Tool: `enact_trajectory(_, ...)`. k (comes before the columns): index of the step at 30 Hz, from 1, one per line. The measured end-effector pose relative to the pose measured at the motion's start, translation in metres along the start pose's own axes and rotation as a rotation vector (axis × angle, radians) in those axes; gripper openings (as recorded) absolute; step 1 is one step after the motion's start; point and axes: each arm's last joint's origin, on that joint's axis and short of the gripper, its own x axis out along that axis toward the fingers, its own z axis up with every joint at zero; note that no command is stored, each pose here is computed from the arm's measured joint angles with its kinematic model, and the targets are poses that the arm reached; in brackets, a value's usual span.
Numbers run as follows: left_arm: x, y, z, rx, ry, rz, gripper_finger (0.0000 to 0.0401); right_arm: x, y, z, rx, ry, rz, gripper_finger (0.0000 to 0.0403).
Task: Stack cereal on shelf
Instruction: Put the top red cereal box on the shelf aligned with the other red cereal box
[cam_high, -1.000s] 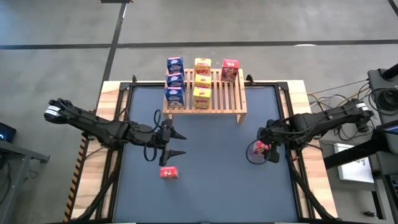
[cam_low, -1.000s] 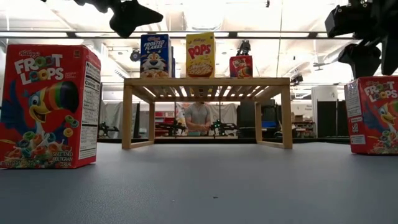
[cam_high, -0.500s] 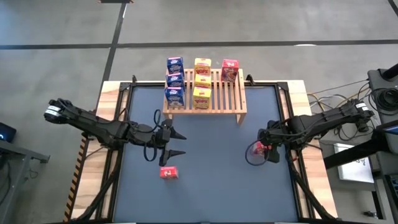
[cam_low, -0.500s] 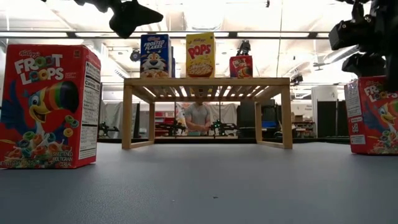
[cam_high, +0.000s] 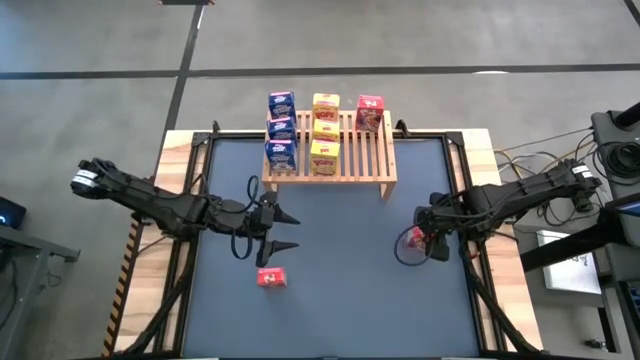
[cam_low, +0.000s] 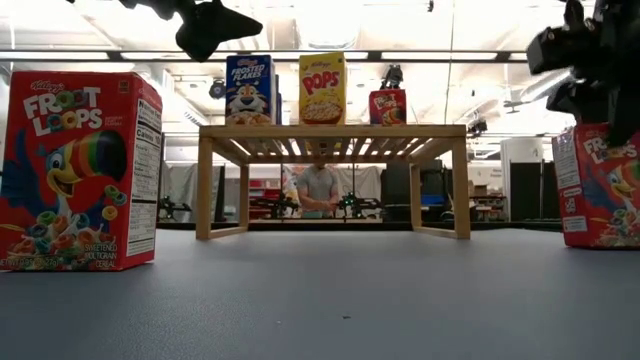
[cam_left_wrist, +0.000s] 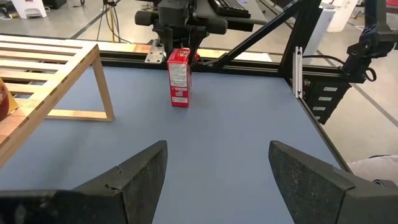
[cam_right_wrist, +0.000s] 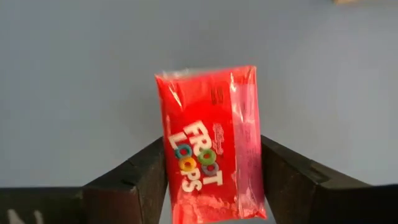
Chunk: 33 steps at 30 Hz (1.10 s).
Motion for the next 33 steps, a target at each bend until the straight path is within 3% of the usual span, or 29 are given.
enact_trajectory(15,0.0,0.0,0.0,-0.002,0.001,0.0,0.0265,-0.055,0.01,0.024,-0.056,-0.183,0.08,0.0209)
enact_trajectory(21,0.0,0.0,-0.001,-0.002,0.003,-0.001,0.0265,-0.047,0.007,0.018,-0.028,-0.122,0.055,0.0231)
enact_trajectory(33,0.001,0.001,-0.006,-0.007,0.017,0.003,0.0265,-0.016,0.003,0.008,0.011,-0.014,0.006,0.0328)
